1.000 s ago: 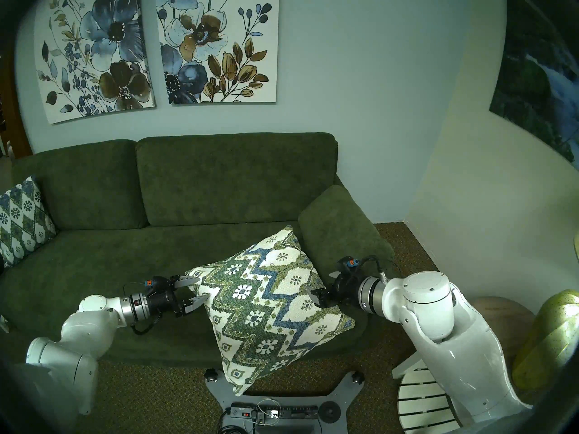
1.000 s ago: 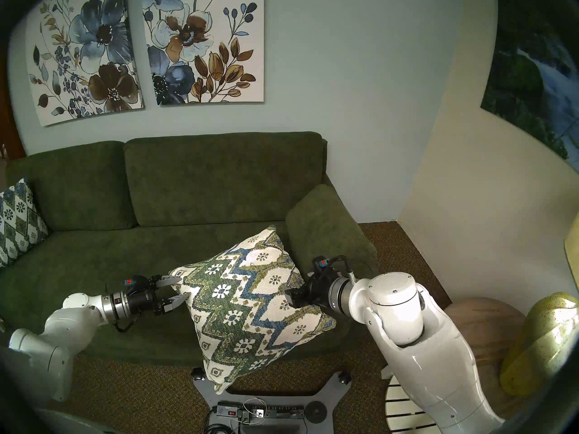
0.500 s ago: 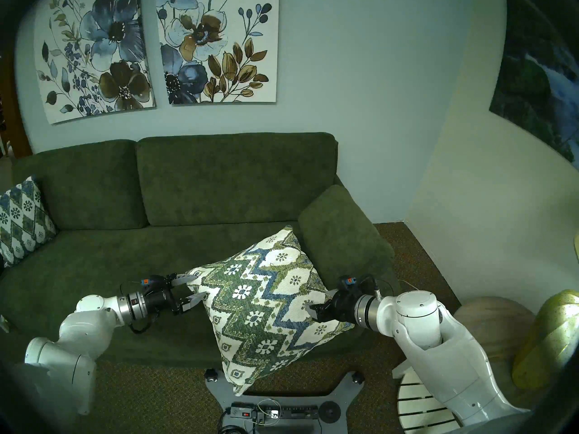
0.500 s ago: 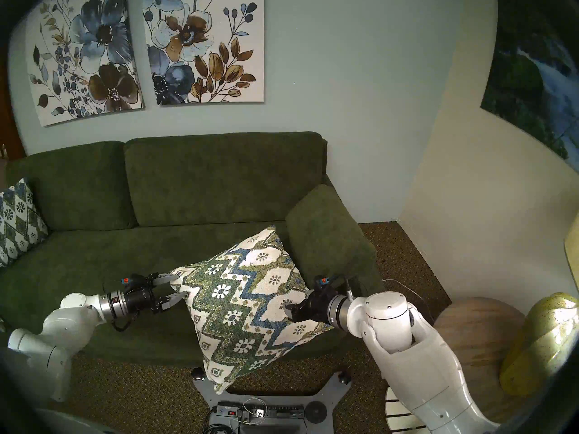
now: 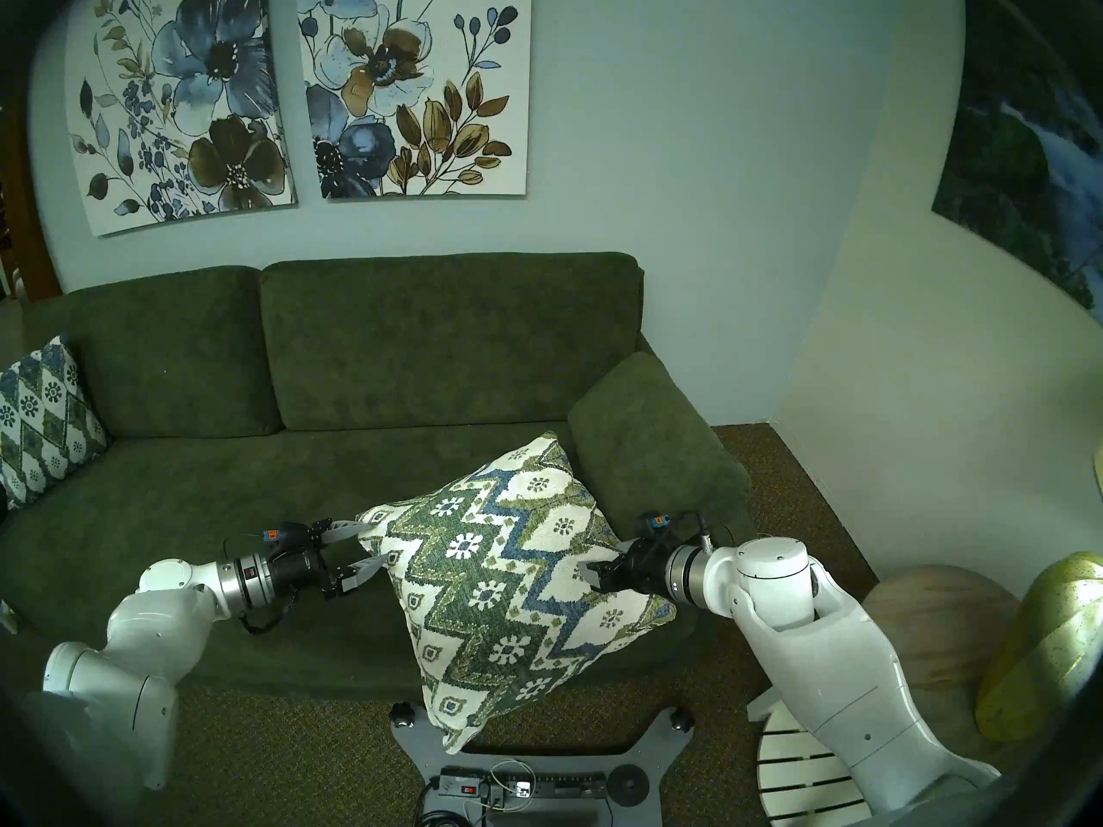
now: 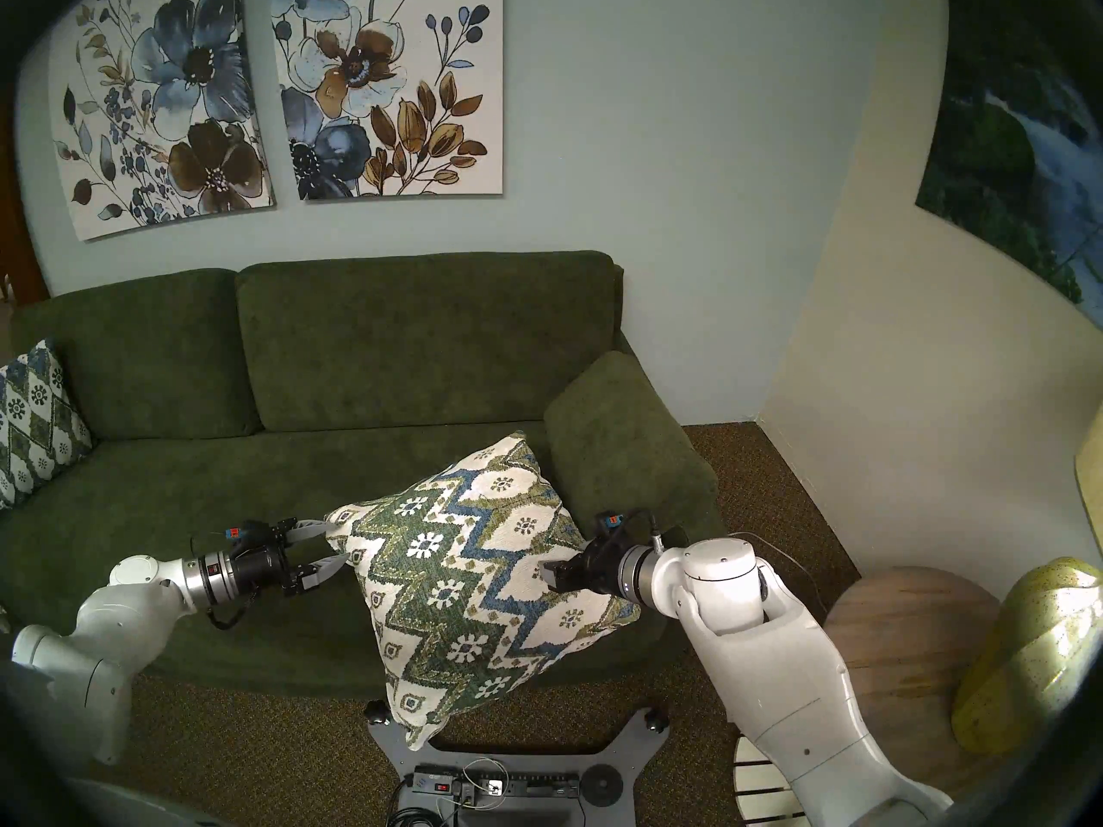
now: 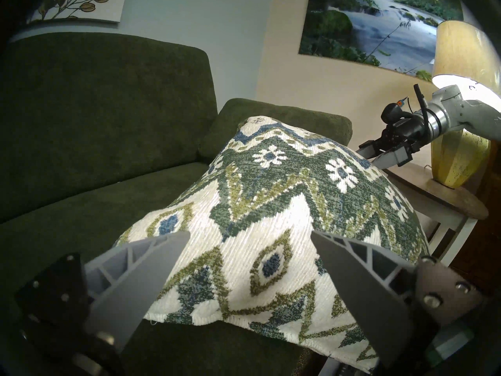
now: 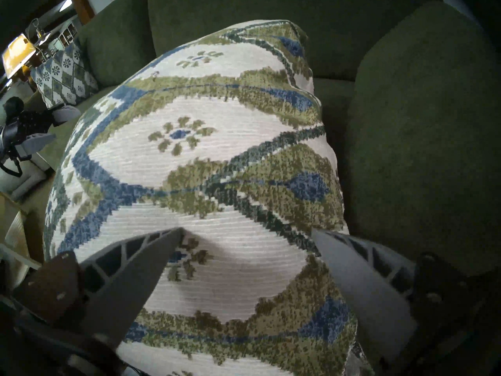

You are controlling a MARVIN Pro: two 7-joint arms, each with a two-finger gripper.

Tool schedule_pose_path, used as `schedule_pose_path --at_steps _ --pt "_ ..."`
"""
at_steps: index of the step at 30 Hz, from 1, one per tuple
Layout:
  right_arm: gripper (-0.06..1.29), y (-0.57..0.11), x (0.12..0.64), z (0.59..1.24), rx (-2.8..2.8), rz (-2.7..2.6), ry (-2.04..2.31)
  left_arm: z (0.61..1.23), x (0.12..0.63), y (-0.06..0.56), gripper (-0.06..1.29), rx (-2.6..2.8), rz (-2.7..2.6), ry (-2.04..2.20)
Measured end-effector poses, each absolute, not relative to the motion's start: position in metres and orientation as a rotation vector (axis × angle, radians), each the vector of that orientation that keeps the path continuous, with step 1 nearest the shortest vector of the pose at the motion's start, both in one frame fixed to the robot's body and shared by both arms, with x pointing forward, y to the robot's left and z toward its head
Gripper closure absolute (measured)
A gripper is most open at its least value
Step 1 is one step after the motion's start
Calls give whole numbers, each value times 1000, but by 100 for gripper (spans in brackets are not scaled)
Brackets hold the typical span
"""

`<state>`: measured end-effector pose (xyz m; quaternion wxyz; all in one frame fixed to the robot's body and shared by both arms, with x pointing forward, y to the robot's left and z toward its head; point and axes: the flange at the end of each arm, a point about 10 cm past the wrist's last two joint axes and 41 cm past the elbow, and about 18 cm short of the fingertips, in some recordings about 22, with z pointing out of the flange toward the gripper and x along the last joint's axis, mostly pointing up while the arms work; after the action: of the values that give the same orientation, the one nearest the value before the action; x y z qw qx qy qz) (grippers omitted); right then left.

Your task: Fix throw pillow on sofa

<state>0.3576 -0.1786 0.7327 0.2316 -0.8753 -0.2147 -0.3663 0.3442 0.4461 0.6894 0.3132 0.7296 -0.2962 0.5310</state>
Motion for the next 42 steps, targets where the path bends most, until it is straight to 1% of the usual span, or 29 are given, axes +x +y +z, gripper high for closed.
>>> schedule_pose_path --at_steps 10,23,37,39,40,41,42 --pt "-1 -158 383 708 -2386 -945 -571 690 344 447 2 1922 1390 -781" --pt "-1 -141 413 693 -2411 -896 -591 688 341 447 2 1925 1384 -782" --pt "0 -135 432 676 -2430 -929 -642 690 338 453 2 1937 1393 -777" --pt "55 -136 435 675 -2428 -938 -649 690 338 455 2 1939 1396 -775" --pt "92 -136 436 674 -2426 -943 -654 691 337 456 2 1939 1398 -773" --pt "99 -136 438 674 -2424 -946 -660 691 337 457 2 1940 1399 -771" --pt "99 -137 440 674 -2420 -951 -668 691 337 458 2 1943 1402 -766"
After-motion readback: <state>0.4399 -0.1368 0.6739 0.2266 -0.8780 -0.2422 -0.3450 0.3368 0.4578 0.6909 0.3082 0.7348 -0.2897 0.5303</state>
